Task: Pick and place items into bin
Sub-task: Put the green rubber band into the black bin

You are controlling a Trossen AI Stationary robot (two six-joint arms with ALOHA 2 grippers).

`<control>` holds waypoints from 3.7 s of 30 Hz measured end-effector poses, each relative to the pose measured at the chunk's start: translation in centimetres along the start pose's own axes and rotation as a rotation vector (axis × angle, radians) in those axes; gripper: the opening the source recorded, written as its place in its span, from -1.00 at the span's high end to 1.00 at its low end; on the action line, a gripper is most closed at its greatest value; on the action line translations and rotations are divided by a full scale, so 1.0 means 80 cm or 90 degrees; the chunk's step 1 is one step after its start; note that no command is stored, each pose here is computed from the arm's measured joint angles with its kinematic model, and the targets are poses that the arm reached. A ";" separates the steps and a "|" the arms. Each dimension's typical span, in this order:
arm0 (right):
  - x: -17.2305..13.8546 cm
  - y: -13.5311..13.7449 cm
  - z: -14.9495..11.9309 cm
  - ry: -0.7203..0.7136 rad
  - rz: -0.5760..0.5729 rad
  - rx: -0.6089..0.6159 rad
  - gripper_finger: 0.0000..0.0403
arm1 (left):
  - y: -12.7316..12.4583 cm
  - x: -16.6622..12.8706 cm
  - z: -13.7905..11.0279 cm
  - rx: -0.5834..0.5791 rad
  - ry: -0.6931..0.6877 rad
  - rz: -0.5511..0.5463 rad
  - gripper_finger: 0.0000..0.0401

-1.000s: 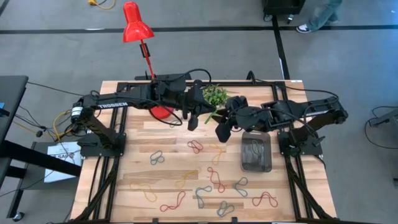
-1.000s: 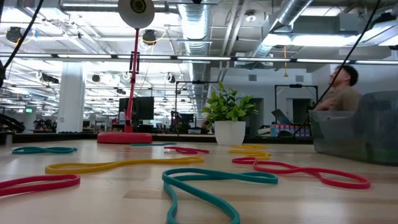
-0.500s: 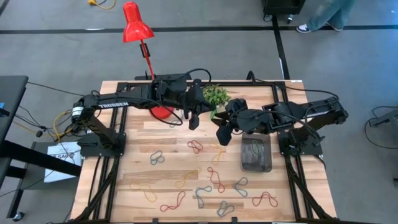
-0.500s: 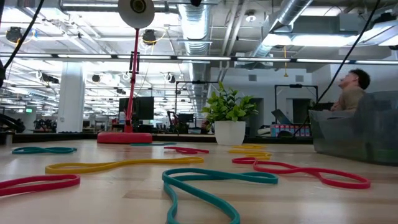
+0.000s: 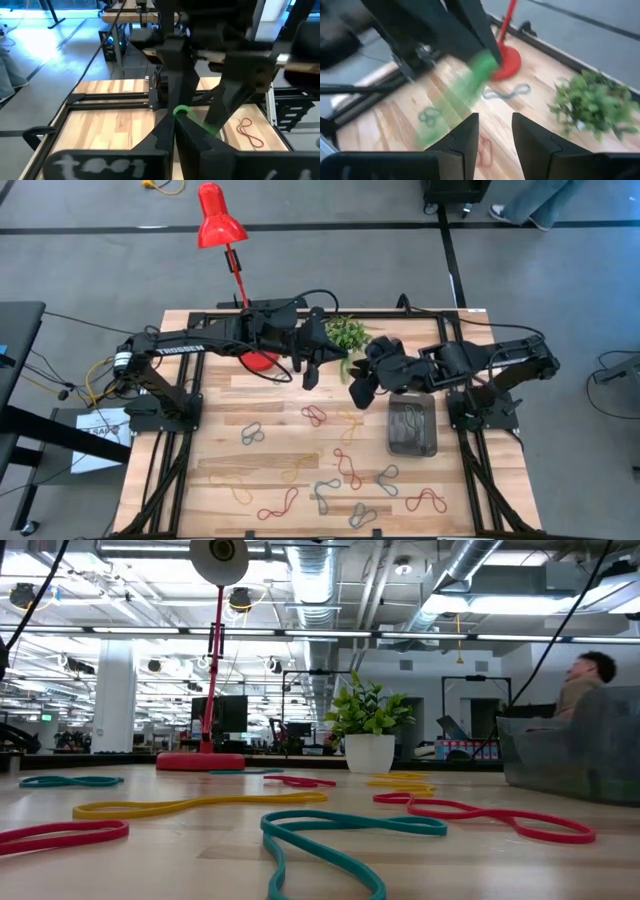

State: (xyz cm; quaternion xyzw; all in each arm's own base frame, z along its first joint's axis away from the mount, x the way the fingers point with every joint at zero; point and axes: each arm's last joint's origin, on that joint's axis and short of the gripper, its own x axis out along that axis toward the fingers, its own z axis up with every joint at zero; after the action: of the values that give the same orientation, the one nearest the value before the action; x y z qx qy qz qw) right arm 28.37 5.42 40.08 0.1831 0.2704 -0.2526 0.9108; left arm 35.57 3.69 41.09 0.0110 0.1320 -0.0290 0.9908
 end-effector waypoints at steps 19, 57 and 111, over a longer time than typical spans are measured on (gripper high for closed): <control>0.004 -0.001 0.011 -0.036 0.005 -0.004 0.45 | 0.000 -0.003 -0.001 0.002 0.014 0.014 1.00; 0.013 -0.003 0.019 -0.040 0.023 0.015 0.69 | -0.006 -0.001 0.000 0.021 0.010 0.041 1.00; 0.053 -0.106 -0.190 0.601 -0.276 0.218 1.00 | -0.004 -0.005 -0.025 0.011 0.150 0.108 0.55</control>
State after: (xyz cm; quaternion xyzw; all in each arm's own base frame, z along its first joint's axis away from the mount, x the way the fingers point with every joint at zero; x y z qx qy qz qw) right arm 20.65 4.23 24.01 0.3620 0.6362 -0.3653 0.5751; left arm 34.65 3.47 39.23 0.0338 0.2456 0.0553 0.9672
